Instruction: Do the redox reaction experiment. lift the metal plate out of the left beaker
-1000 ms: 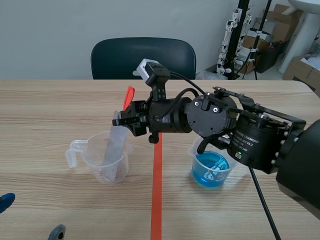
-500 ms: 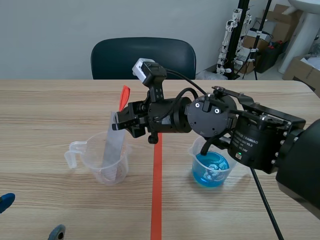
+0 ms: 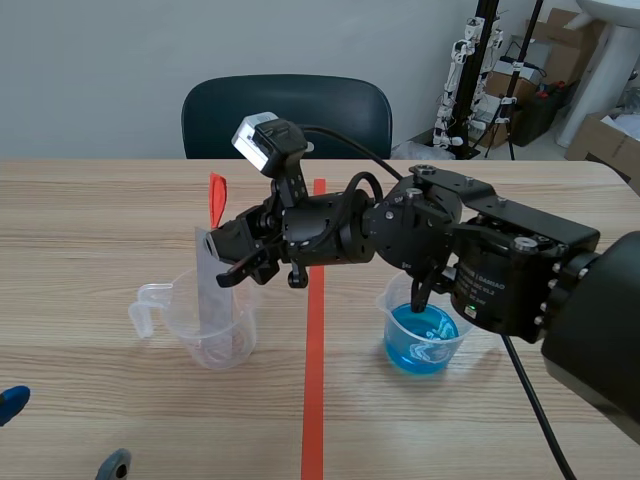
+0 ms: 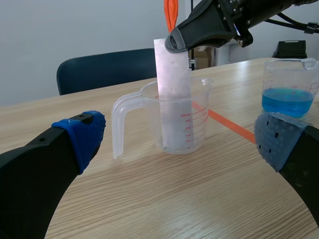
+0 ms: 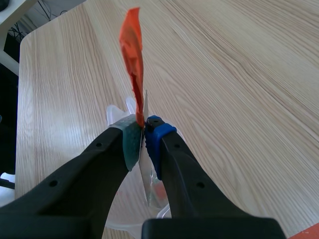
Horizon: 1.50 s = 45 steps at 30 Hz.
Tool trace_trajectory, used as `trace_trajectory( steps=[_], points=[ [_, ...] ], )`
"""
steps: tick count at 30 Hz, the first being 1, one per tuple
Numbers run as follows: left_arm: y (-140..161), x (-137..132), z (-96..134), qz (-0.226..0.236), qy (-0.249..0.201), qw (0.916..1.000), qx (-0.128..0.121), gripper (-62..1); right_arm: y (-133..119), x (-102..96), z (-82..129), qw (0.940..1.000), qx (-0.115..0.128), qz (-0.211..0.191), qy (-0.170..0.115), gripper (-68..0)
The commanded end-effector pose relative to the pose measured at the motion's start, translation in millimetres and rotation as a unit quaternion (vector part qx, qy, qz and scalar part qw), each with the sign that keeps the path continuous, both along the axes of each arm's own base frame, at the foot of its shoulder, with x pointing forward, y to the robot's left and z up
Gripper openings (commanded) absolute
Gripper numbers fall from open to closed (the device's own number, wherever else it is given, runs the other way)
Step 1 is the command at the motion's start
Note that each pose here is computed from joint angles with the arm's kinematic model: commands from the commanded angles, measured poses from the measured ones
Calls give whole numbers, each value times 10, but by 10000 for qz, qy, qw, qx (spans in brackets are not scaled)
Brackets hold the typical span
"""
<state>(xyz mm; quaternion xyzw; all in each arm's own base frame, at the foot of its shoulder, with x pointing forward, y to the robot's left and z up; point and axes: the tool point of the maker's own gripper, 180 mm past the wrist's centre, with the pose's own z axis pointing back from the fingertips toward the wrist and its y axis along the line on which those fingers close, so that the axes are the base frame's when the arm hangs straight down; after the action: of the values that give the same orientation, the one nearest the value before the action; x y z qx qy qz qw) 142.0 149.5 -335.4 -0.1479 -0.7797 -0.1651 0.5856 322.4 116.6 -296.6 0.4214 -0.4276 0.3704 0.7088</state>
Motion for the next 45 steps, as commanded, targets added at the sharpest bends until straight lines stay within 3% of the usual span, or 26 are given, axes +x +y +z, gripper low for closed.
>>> trace_trajectory(
  steps=[1,12,16,26,32,45],
  points=[
    [8,-36,90,14,-213,9997,-116,14,39,10,88,9998,13,105,-142,-669],
    [8,-36,90,14,-213,9997,-116,14,149,-168,227,9953,-75,726,-641,-669],
    [8,-36,90,14,-213,9997,-116,14,189,-275,285,9921,4,1034,-715,-669],
    [8,-36,90,14,-213,9997,-116,14,166,-267,209,9869,-313,1148,-1091,-669],
    [8,-36,90,14,-213,9997,-116,14,173,-268,226,9837,-346,1199,-1294,-669],
    [8,-36,90,14,-213,9997,-116,14,342,-412,670,9700,-74,1487,-1922,-669]
  ],
)
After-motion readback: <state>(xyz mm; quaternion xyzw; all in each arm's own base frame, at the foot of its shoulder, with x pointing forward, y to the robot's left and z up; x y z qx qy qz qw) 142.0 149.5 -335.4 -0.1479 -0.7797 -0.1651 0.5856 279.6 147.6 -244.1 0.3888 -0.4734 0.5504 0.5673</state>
